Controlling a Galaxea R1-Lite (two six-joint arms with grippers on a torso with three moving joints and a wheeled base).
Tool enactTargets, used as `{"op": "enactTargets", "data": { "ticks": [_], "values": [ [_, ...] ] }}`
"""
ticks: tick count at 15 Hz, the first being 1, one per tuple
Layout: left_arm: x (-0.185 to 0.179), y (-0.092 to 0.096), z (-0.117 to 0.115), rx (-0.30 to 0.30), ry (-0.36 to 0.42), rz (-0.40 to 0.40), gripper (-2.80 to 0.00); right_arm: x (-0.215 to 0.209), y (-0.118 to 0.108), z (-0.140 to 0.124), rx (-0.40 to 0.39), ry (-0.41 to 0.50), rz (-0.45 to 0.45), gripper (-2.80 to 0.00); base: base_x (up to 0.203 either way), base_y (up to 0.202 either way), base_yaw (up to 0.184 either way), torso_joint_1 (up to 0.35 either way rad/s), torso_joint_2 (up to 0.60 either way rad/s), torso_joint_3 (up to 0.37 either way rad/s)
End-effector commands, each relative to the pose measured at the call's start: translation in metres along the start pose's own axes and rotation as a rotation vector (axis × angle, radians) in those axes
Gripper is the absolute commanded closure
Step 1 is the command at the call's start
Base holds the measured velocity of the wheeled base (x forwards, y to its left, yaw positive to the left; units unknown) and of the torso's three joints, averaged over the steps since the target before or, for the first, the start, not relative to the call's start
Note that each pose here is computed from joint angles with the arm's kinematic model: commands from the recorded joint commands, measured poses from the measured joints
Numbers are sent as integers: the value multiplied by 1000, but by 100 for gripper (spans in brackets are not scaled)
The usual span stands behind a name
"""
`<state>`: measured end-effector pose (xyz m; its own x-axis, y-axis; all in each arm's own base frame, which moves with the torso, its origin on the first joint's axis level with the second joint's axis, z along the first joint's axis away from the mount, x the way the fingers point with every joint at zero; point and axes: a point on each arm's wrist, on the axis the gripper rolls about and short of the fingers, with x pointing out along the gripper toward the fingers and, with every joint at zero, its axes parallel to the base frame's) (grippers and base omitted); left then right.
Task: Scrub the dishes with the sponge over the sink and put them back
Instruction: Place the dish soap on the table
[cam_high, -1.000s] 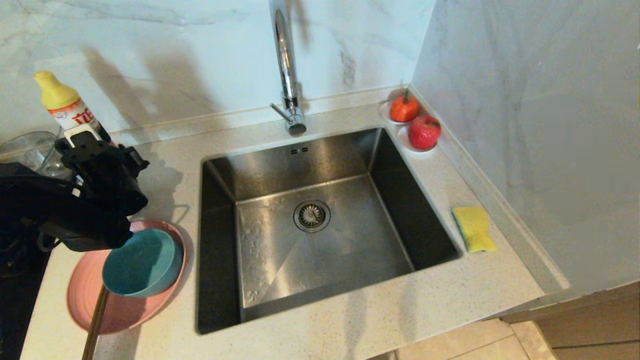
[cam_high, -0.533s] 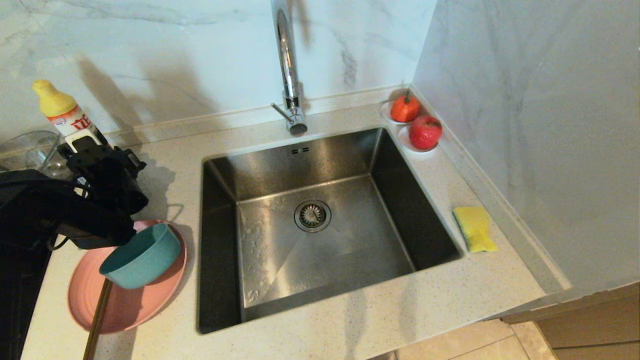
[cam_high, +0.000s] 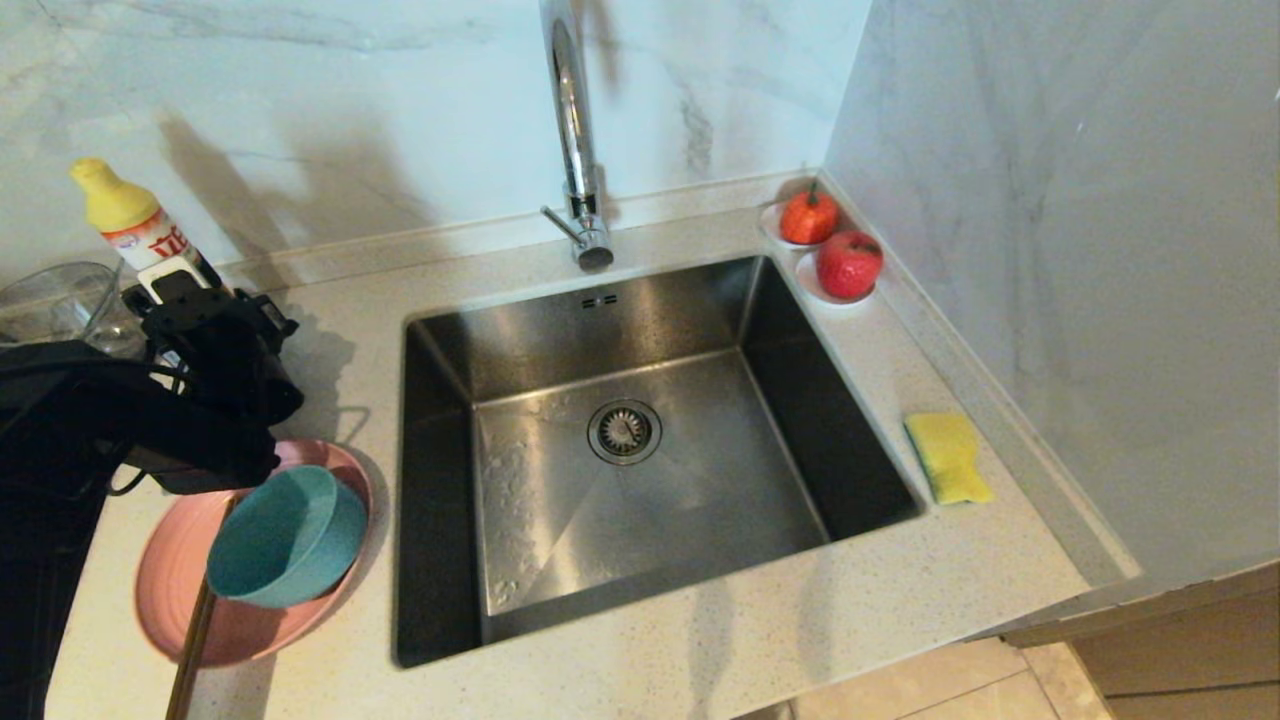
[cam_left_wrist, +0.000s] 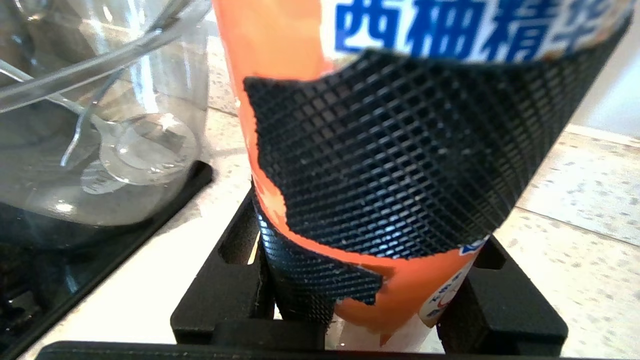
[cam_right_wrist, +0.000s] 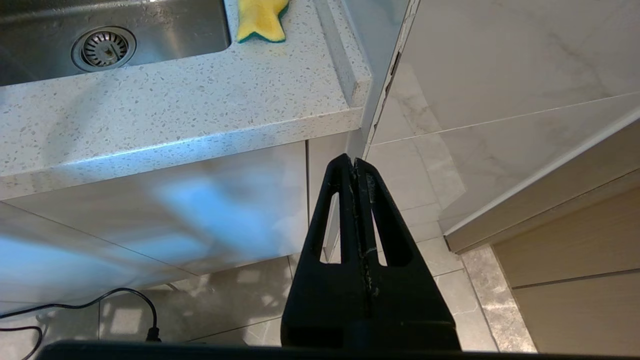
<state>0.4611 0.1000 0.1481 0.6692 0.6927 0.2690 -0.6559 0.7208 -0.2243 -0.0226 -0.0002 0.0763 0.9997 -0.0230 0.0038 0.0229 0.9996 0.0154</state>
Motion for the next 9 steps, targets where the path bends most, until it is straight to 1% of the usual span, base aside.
{"op": "enactTargets", "data": {
  "ticks": [1,5,9],
  "values": [
    [-2,-2,10,-15,-18,8,0,0,0,0,0,1,0,0,0,0,0,0,0,0],
    [-12,-17,14,-31,-15,-16,0,0,0,0,0,0,0,0,0,0,0,0,0,0],
    [-14,-19,13,-36,-16,-17,0,0,0,0,0,-1,0,0,0,0,0,0,0,0]
  ]
}}
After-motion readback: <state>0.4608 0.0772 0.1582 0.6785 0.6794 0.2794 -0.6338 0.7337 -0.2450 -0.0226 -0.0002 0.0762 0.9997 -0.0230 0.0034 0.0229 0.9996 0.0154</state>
